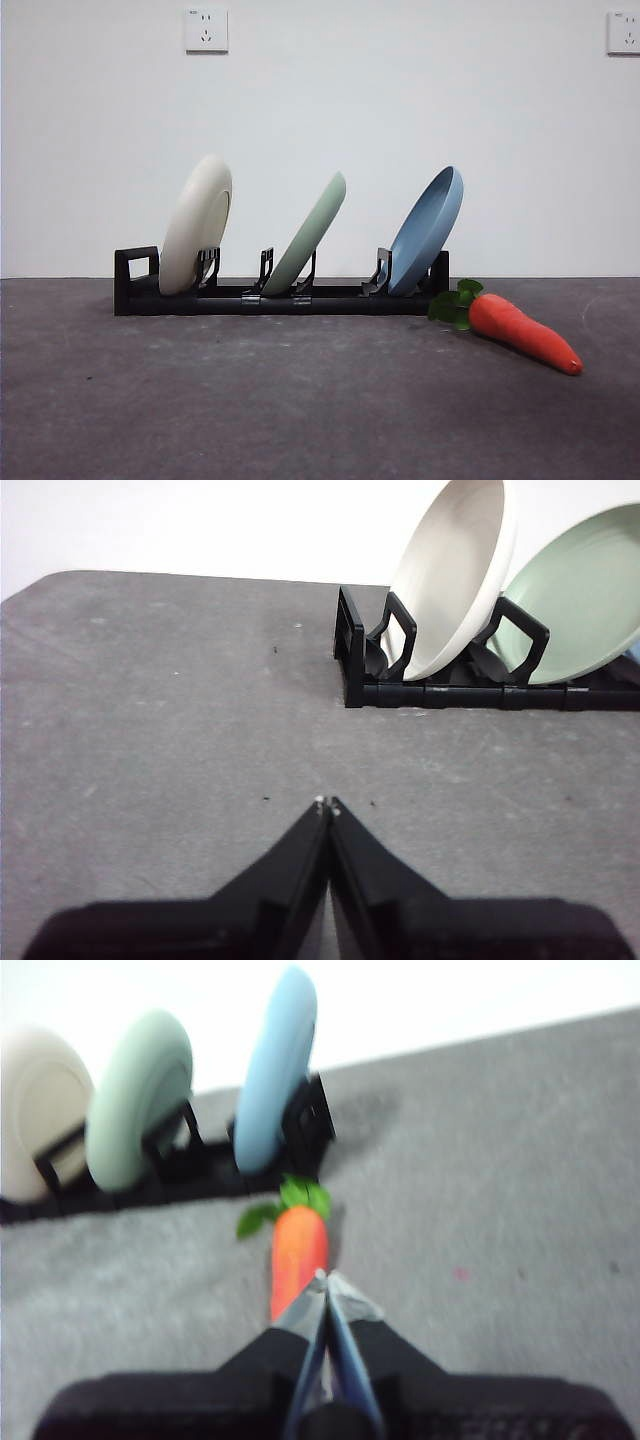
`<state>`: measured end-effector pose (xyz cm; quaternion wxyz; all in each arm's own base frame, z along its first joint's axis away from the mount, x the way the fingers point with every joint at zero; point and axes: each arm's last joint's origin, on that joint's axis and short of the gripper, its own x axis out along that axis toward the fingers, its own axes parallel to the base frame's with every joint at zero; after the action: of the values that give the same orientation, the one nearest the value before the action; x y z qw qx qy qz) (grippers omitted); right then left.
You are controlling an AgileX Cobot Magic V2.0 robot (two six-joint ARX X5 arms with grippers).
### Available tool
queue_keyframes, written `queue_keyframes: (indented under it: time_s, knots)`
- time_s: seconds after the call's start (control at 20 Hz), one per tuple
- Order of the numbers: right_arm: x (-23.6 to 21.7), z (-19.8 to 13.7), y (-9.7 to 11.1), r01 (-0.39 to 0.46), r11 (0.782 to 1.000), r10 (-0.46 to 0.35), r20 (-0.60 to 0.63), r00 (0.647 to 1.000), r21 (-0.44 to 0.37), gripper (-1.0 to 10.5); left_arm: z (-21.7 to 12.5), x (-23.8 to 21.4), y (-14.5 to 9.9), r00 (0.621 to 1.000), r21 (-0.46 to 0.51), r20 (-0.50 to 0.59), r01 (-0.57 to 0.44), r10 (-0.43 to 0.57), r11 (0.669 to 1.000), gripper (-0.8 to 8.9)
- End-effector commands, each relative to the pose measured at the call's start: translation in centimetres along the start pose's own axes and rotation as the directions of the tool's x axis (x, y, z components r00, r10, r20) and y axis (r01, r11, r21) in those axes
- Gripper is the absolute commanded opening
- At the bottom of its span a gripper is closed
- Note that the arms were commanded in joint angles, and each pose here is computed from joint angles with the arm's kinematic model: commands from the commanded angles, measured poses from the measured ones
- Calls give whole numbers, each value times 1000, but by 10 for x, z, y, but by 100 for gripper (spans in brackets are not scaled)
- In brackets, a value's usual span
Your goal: Take the green plate from the plate rack,put the plate on the table,take the carrot from the table,put the carrot in the plate
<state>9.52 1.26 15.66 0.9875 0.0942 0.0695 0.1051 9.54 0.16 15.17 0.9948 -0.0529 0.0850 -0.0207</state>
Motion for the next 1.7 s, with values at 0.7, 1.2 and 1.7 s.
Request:
queue_keyframes:
  time_s: [0.7, 1.2, 1.7]
  knots:
    - [-17, 109, 29, -177, 983, 182, -139, 973, 52, -12, 86, -39, -20, 961, -130, 11, 277, -278, 952, -7]
    - [-15, 161, 41, -263, 964, 217, -478, 851, -32, -11, 142, -45, -32, 853, -112, -143, 490, -502, 864, -7]
    - [-14, 164, 42, -292, 956, 199, -651, 733, -37, 30, 168, -41, -36, 767, -128, -318, 548, -557, 827, 30]
